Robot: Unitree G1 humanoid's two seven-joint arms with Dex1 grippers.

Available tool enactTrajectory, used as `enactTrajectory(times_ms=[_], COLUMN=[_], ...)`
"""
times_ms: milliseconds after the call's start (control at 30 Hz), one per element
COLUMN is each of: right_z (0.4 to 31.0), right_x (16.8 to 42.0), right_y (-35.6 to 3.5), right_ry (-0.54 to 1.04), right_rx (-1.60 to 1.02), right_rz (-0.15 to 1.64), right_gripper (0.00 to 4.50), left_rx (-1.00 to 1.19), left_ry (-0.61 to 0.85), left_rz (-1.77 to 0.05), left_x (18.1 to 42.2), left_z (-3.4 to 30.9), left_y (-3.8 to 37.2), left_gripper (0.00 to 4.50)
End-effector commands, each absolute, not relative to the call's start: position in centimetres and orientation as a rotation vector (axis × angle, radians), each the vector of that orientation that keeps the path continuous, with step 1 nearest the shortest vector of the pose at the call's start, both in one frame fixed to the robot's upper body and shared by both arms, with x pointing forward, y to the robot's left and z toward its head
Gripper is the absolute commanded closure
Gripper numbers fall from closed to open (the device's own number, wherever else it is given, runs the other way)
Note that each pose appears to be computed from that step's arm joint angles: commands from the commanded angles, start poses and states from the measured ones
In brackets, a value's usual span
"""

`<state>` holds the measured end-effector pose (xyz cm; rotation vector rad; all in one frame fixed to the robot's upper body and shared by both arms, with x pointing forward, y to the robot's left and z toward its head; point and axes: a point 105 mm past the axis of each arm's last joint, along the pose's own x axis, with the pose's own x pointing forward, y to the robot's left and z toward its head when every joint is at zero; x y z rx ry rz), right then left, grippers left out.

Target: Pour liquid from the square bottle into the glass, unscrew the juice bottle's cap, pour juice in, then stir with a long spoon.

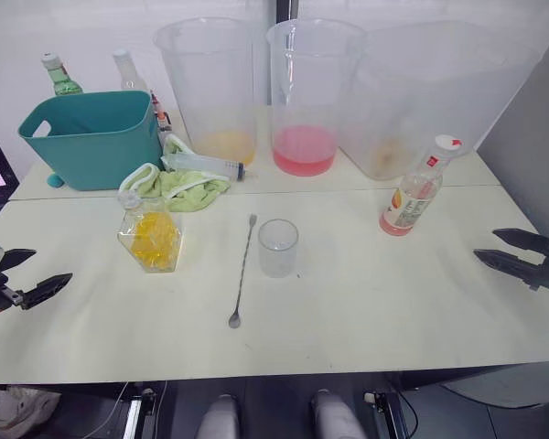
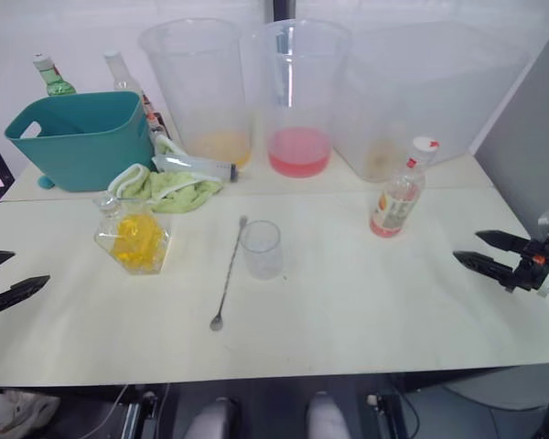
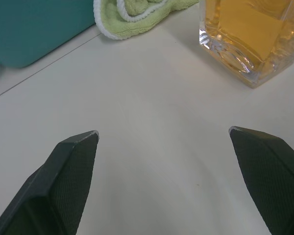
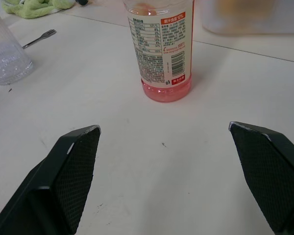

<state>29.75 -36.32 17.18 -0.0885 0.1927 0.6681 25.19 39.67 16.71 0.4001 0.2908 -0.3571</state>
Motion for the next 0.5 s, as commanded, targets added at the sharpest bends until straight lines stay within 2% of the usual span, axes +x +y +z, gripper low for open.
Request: enactTrajectory(times_ms=[33,133,200,300,367,500], right_z=[19.4,21.5,22.0,23.0,23.2,24.9], right_x=[29.3,28.8,28.7,28.9,29.1,30.7], right_y=[-35.5,-31.5,-29.5,-27.4,-26.0,-22.5], right_ry=[0.149,0.172,0.202,0.211,0.239,0.187], right_rx=[-0.102,-0.014,0.003,0.033,0.019,-0.052], right_rz=[0.753,1.001,1.094,1.181,1.244,1.359], right_gripper=[0.05,0.05,0.05,0.05,0.05,0.05], left_rx=[0.429,0.325,0.306,0.273,0.326,0.272], left_ry=[0.235,0.146,0.094,0.045,0.070,0.013], left_rz=[-0.354,-0.337,-0.327,-0.295,-0.260,-0.148], left_x=[25.2,24.4,23.7,22.7,21.9,19.8], left_z=[17.8,17.8,18.0,17.9,16.3,14.7], left_y=[39.5,38.8,38.0,37.1,36.4,34.1], left_gripper=[0.00,0.00,0.00,0.00,0.00,0.00])
